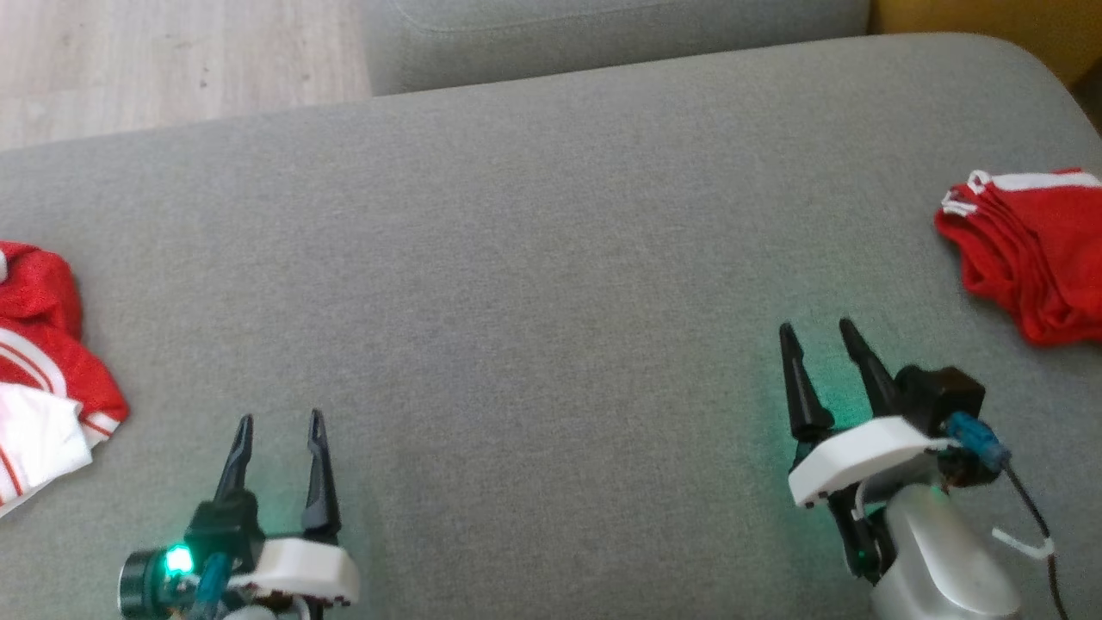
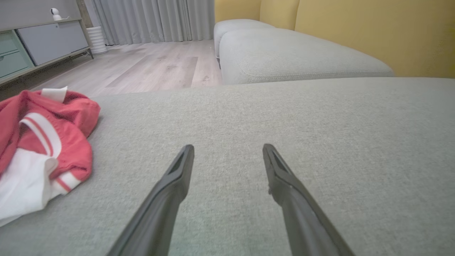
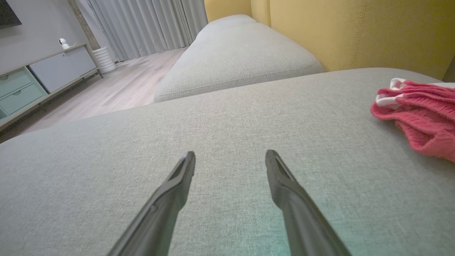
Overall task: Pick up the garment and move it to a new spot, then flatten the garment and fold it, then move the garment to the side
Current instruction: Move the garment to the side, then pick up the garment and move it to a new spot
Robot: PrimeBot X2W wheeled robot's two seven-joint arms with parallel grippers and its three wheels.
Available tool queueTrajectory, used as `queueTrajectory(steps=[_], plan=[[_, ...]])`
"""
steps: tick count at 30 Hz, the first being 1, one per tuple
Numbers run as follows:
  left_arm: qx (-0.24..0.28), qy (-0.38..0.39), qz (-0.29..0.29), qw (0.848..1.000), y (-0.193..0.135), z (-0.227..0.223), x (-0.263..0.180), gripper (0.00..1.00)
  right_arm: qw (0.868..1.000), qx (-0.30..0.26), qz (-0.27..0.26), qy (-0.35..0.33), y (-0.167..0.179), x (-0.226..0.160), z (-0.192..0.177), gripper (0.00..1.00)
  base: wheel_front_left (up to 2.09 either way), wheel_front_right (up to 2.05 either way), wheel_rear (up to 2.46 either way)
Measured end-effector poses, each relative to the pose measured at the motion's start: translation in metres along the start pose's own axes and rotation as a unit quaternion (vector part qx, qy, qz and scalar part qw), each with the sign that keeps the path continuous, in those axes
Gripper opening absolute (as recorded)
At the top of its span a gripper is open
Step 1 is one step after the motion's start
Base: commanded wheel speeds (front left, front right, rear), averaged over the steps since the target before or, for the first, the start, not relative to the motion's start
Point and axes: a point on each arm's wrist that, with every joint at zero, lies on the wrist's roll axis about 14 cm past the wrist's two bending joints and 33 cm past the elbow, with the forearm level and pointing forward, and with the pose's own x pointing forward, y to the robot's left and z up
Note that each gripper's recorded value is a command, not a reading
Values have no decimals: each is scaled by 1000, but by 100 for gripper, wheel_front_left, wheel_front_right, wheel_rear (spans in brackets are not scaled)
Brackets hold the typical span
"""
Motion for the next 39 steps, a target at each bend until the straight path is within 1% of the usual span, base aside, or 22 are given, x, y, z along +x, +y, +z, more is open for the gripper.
queueTrajectory(steps=[4,11,14,18,23,29,30,32,35,39], plan=[[-2,6,15,1000,9,-4,-8,100,1000,-4,9,3,6,-1,-3,100,0,0,0],[-7,10,40,999,25,-8,-15,100,999,-6,33,7,23,10,-5,100,0,0,0],[-10,11,59,998,37,-9,-21,100,999,-7,52,14,36,19,-10,100,0,0,0],[-20,13,96,995,59,-11,-32,100,996,-12,89,26,62,31,-17,100,0,0,0],[-42,24,154,987,90,-22,-60,100,987,-26,150,41,105,45,-29,100,0,0,0],[-56,37,231,971,129,-34,-102,100,972,-28,228,52,164,52,-38,100,0,0,0],[-56,37,231,971,129,-34,-102,100,972,-28,228,52,164,52,-38,100,0,0,0],[-61,40,253,965,140,-38,-116,100,966,-28,251,55,181,52,-40,100,0,0,0],[-67,46,280,956,152,-44,-135,100,960,-29,274,59,198,50,-43,100,0,0,0],[-63,42,295,953,165,-41,-139,100,957,-25,281,63,202,50,-48,100,0,0,0]])
